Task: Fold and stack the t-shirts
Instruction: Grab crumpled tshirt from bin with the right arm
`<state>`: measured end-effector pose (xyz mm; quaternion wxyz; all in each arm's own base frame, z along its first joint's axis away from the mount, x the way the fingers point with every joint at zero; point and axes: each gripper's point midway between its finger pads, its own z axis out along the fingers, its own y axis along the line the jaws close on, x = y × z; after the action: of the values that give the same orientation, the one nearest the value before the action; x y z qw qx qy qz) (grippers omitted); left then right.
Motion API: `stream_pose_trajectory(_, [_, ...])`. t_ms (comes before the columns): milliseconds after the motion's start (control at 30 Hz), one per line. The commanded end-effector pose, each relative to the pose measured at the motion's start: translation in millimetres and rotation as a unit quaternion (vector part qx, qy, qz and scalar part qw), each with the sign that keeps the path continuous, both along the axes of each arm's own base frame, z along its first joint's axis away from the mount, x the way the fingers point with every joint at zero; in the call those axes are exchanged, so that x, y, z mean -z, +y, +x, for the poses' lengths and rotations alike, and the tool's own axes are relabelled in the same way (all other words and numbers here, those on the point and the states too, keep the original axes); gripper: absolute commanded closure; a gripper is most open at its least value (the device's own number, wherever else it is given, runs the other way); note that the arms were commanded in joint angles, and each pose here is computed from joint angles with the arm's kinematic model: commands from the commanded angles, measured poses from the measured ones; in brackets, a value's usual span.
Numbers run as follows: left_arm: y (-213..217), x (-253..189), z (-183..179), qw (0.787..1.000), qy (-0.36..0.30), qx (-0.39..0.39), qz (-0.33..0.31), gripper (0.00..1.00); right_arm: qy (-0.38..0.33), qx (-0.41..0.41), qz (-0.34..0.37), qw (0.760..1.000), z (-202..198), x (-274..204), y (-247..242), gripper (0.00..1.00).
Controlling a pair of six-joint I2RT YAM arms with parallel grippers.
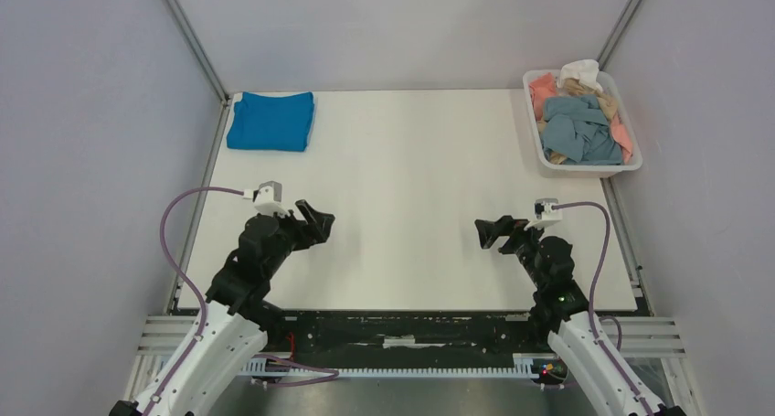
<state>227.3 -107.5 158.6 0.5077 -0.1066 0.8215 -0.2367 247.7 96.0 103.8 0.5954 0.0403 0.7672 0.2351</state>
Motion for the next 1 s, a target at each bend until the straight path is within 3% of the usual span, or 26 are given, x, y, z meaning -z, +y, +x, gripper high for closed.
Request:
stream_pose_trajectory(0, [-2,-22,11,0.999,-0.037,-0.016,-0.032,0.13,-0.030,-0.009,0.017,0.999,6,-22,6,0.02])
stream_pose_trajectory(233, [-11,-25,19,0.998,-0.051,0.001,-0.039,0.12,-0.030,-0.071,0.084,0.994,15,-54,37,0.02])
stream_pose_trajectory(400, [-11,-21,21,0.999,-0.048,0.002,-0.026,0.12,-0.041,-0.065,0.061,0.995,45,-98,41,0.02])
stream_pose_trajectory(567, [-10,-17,19,0.998,-0.050,0.001,-0.027,0.12,-0.041,0.035,-0.026,0.998,97,-141,11,0.02])
stream_pose_trajectory(733, [-6,-10,19,0.999,-0.045,-0.010,-0.024,0.12,-0.005,0.212,-0.119,0.970,145,-165,-61,0.02])
stream_pose_trajectory(967, [-5,-5,23,0.999,-0.038,-0.016,-0.018,0.11,0.074,0.273,-0.202,0.938,206,-162,-133,0.02])
